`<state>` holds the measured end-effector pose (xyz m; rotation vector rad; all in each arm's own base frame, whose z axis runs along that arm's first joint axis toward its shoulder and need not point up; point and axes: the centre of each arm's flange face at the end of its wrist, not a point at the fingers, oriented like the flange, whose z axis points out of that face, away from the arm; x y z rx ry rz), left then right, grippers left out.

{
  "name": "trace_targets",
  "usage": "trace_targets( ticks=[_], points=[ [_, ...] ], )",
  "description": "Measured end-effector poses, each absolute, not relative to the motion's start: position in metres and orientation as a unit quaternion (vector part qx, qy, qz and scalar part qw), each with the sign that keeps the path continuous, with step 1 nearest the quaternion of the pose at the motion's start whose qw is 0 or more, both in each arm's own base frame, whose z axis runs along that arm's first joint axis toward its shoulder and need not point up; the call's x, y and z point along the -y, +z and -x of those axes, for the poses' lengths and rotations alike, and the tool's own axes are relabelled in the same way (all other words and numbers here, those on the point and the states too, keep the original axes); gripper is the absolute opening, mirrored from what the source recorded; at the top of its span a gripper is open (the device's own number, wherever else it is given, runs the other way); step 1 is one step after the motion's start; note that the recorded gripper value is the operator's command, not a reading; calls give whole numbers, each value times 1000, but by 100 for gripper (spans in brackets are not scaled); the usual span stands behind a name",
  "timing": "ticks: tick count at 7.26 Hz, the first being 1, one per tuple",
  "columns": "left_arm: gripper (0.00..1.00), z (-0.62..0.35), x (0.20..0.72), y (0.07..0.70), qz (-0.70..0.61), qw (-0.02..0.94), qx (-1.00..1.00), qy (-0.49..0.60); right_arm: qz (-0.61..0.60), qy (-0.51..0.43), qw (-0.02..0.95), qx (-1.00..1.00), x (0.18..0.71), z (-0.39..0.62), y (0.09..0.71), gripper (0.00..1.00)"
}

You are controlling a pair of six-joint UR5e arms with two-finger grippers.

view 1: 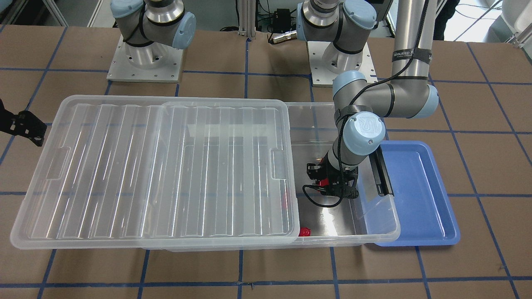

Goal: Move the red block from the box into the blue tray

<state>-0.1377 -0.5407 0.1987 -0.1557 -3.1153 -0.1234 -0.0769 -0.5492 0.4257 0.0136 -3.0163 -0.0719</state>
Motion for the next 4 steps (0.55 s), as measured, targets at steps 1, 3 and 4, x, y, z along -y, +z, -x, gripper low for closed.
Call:
trace_targets(
  ticks=[1, 3, 4],
  points=[
    [0, 137, 543, 210, 49, 8, 998, -30, -4, -24, 62, 998, 549, 77, 426, 100],
    [0, 140, 551, 247, 49, 16, 999, -15, -4, -23, 60, 998, 549, 77, 426, 100],
    [0, 142, 552, 271, 48, 20, 999, -15, -4, -23, 60, 998, 549, 77, 426, 100]
  ],
)
